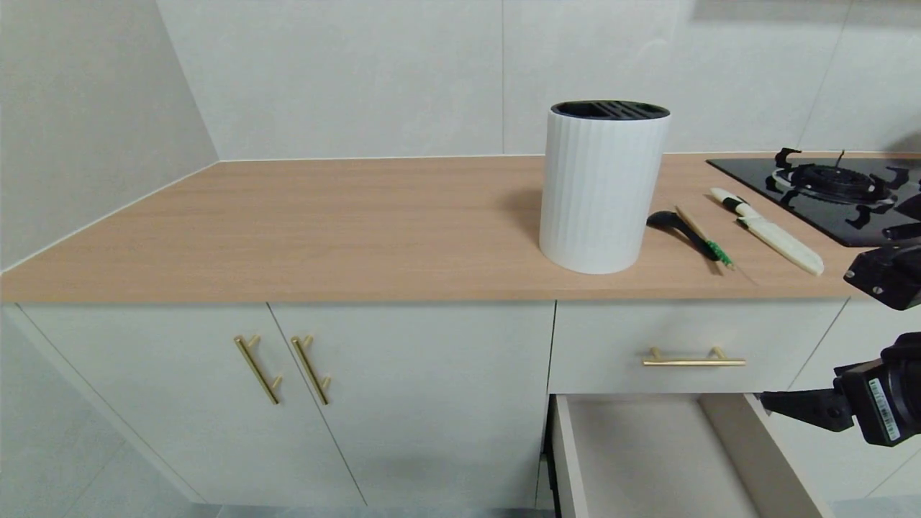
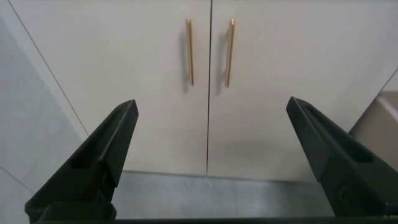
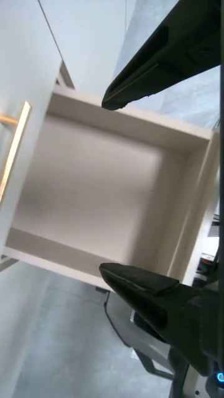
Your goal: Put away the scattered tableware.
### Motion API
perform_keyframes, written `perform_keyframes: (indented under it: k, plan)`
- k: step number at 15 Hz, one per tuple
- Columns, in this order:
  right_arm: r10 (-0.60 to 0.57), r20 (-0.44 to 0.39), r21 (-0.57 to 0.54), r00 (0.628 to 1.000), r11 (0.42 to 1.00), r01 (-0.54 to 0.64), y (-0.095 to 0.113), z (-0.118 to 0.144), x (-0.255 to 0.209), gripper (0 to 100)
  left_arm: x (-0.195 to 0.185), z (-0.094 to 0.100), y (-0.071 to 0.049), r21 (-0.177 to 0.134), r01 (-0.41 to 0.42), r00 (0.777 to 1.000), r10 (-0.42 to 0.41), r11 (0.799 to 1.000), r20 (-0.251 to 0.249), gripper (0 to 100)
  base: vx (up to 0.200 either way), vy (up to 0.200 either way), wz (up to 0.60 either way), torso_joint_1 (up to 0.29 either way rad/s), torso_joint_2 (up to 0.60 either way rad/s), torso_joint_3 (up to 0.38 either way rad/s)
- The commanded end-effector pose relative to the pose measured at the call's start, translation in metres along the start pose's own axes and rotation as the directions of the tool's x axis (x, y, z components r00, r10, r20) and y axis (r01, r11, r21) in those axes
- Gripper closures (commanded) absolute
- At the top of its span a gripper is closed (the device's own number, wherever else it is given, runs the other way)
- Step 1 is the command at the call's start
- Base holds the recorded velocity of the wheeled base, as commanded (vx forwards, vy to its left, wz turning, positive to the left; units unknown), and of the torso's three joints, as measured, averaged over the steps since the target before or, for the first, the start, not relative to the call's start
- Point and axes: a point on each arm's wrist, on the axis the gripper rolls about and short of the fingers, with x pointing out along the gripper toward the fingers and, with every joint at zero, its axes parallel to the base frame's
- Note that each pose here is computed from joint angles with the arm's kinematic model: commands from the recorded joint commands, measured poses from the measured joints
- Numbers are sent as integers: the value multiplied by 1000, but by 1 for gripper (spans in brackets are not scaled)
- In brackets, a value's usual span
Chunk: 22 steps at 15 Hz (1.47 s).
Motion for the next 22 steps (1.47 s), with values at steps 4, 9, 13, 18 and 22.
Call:
perform_keyframes:
  k: [4, 9, 13, 18, 22]
  plan:
    - [0, 17, 2, 1000, 1000, 0, 0, 2, 0, 0, 0, 0, 0, 0, -1, 1000, 1, 1000, -1, 0, 0, 0, 0, 156, -414, -251]
    - [-14, 90, 102, 996, 995, 5, -1, 43, 3, 0, 0, 0, 0, 0, -1, 1000, 1, 1000, -1, 0, 0, 0, 0, 14, -42, -24]
    - [-103, 43, 334, 994, 939, 83, -1, 105, 38, 0, 0, 0, 0, 0, -1, 1000, 1, 1000, -1, 0, 0, 0, 0, 0, 0, 0]
    - [-236, -12, 357, 972, 907, 224, -2, 110, 102, 0, 0, 0, 0, 0, -1, 1000, 1, 1000, -1, 0, 0, 0, 0, 0, 0, 0]
    - [-322, -13, 377, 947, 875, 303, -13, 111, 119, 0, 0, 0, 0, 0, -1, 1000, 1, 1000, -1, 0, 0, 0, 0, 0, 0, 0]
